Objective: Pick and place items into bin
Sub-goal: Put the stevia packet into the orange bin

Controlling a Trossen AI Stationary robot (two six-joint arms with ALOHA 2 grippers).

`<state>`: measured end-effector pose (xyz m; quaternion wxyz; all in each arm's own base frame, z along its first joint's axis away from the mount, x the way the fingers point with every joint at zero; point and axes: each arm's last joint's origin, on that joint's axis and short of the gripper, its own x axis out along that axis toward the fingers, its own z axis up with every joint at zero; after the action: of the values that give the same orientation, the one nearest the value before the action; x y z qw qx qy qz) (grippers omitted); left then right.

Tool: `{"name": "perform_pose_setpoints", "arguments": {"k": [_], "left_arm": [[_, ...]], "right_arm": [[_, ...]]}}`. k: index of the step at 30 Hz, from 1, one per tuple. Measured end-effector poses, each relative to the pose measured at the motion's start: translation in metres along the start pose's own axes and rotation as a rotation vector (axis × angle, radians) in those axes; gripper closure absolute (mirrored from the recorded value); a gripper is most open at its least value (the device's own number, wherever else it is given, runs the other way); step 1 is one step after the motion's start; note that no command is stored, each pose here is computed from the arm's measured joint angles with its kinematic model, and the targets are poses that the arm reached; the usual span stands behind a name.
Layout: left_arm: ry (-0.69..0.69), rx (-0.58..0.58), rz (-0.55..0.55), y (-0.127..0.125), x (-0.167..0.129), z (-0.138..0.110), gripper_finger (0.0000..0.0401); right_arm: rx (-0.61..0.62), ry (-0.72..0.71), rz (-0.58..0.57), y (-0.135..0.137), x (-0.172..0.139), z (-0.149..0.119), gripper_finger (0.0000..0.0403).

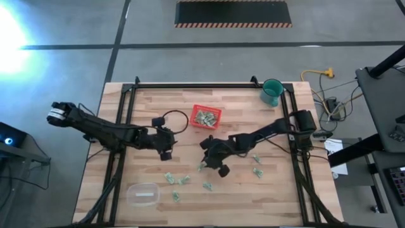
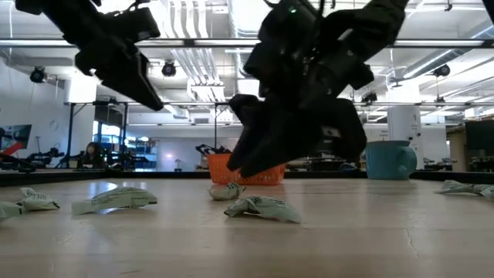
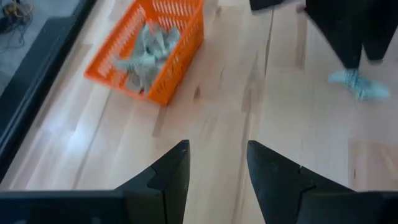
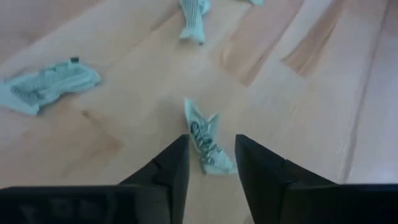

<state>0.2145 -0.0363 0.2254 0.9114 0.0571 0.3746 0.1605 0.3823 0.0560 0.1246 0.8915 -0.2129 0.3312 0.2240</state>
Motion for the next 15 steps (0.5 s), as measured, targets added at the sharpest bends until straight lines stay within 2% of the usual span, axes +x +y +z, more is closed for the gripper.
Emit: {"name": "perform_pose_setpoints", "arguments": {"k": [8, 15], "left_arm": [[-0.008, 0.000, -0.005, -0.001, -0.001, 0.000, 0.0258], [-0.009, 0.002, -0.008, -0.002, -0.002, 0.000, 0.0258]], "right_arm": [[0.047, 0.070, 0.027, -0.004, 0.014, -0.005, 0.0238], [0.075, 0.078, 0.026, -0.010, 0.019, -0.006, 0.0228]]}}
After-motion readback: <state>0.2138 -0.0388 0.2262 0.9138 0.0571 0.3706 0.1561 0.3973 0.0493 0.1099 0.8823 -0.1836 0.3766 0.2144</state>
